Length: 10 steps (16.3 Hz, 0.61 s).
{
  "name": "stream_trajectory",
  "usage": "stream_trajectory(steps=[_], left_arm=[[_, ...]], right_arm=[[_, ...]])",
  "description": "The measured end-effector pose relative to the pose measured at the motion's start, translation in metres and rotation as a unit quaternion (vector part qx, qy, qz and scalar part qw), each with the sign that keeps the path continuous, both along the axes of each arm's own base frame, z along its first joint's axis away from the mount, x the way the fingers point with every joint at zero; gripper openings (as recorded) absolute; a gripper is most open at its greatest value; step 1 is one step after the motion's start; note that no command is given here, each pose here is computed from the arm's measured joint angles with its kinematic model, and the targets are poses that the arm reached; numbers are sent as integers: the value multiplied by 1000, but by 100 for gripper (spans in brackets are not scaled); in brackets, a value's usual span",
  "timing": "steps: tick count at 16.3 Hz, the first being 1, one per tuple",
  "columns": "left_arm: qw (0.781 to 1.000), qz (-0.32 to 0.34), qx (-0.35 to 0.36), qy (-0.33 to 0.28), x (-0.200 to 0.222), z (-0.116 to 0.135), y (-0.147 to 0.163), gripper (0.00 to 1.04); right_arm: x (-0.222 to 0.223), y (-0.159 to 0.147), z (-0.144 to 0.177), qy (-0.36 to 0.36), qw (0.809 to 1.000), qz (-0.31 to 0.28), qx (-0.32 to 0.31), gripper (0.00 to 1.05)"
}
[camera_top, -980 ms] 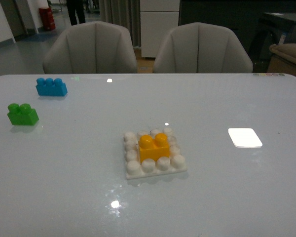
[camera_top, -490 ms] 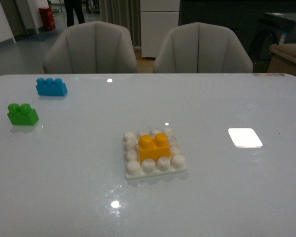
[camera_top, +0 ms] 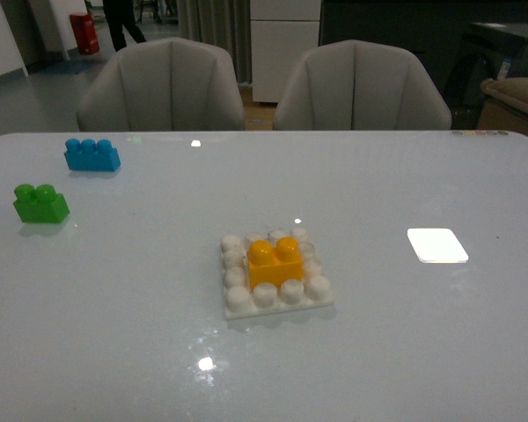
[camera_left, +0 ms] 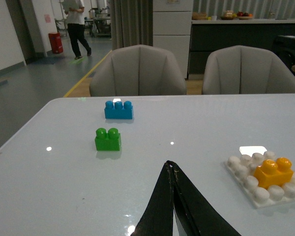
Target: Insert yellow block into base center
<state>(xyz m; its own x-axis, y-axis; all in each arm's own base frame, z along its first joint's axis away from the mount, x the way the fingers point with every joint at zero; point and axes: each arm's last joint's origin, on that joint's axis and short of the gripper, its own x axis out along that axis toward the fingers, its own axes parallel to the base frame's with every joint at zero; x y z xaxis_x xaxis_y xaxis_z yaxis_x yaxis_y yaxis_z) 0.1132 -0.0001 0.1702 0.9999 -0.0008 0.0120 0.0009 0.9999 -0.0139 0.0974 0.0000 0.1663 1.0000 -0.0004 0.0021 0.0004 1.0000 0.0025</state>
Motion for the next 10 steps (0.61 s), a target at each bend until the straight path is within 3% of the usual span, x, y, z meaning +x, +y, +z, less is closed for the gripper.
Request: stream_trajectory(steps=[5, 6, 7, 10], left_arm=[[1000, 0, 0, 0, -6, -1, 0, 2], [1000, 0, 0, 26, -14, -7, 0, 2], [1000, 0, 0, -4, -16, -1, 0, 2], [1000, 0, 0, 5, -16, -4, 0, 2]], right_arm=[[0, 0, 0, 0, 1000, 0, 0, 98], [0, 0, 0, 0, 1000, 0, 0, 98], [0, 0, 0, 0, 1000, 0, 0, 98], [0, 0, 0, 0, 1000, 0, 0, 98]])
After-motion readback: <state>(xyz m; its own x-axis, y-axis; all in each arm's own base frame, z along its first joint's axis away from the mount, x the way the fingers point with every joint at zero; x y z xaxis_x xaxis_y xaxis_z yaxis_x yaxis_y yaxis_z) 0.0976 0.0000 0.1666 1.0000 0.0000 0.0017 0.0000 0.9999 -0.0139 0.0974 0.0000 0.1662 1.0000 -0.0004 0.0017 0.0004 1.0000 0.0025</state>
